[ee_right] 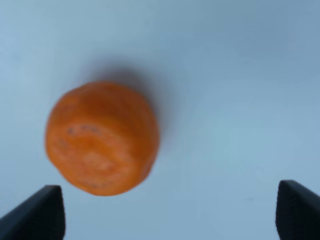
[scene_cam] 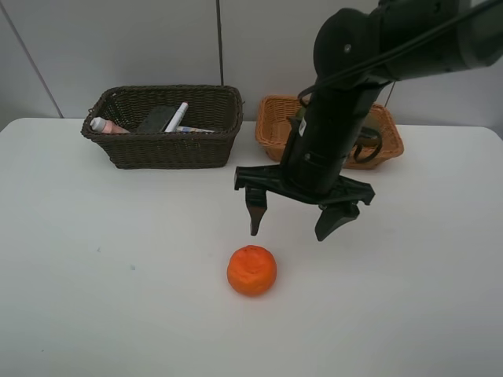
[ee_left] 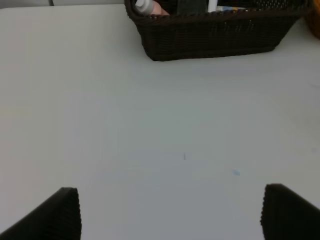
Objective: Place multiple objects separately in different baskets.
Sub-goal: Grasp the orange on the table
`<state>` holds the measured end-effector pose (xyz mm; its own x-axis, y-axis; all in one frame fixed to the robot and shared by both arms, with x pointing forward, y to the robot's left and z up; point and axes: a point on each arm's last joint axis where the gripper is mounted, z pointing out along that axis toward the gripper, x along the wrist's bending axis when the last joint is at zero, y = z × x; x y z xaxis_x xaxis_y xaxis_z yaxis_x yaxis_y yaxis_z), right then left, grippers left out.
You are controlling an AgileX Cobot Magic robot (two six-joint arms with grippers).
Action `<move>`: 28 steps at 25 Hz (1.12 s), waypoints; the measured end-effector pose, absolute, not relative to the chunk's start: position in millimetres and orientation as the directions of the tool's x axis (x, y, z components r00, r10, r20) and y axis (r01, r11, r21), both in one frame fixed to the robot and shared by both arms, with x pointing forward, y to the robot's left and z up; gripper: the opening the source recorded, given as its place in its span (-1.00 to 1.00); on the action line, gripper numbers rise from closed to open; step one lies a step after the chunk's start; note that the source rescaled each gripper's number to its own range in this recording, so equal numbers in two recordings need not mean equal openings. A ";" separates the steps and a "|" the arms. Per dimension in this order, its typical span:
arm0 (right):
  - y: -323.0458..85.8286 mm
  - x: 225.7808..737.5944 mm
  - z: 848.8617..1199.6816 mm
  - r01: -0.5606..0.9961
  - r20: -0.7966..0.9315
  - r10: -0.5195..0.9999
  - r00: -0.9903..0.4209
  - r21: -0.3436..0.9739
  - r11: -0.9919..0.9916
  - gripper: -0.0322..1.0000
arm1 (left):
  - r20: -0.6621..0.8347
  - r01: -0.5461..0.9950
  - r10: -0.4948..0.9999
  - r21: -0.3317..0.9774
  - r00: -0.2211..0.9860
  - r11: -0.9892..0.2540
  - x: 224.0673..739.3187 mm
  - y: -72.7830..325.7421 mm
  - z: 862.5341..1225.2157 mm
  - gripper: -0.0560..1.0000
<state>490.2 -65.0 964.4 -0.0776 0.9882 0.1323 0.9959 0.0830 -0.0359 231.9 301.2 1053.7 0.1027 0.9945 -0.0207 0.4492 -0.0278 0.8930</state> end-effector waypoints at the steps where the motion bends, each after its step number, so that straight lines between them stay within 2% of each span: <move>1: -60.9 488.7 964.5 0.996 0.143 0.987 -0.079 -0.022 0.083 0.99 | -0.021 0.449 0.994 0.893 0.108 -0.030 231.9 301.2 1053.7 0.89; 8: -56.0 490.5 959.1 0.997 0.137 0.988 -0.077 0.013 0.076 0.99 | -0.021 0.449 0.994 0.893 0.109 -0.031 231.9 301.2 1053.7 0.89; 15: -47.7 492.0 923.8 0.996 0.104 0.992 -0.066 -0.051 0.072 0.99 | -0.021 0.449 0.994 0.893 0.109 -0.031 231.9 301.2 1053.7 0.89; 20: -40.1 492.5 915.3 0.997 0.131 0.989 -0.062 -0.034 0.067 0.99 | -0.021 0.449 0.994 0.893 0.109 -0.031 231.9 301.2 1053.7 0.89; 28: -36.8 493.3 891.5 0.995 0.113 0.993 -0.039 -0.082 0.048 1.00 | -0.021 0.449 0.994 0.893 0.109 -0.031 231.9 301.2 1053.7 0.89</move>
<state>493.3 -36.8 891.5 -0.0388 0.9928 0.1131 0.9955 0.0482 -0.0816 231.9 301.2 1053.7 0.1091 0.9938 -0.0207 0.4491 -0.0307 0.8930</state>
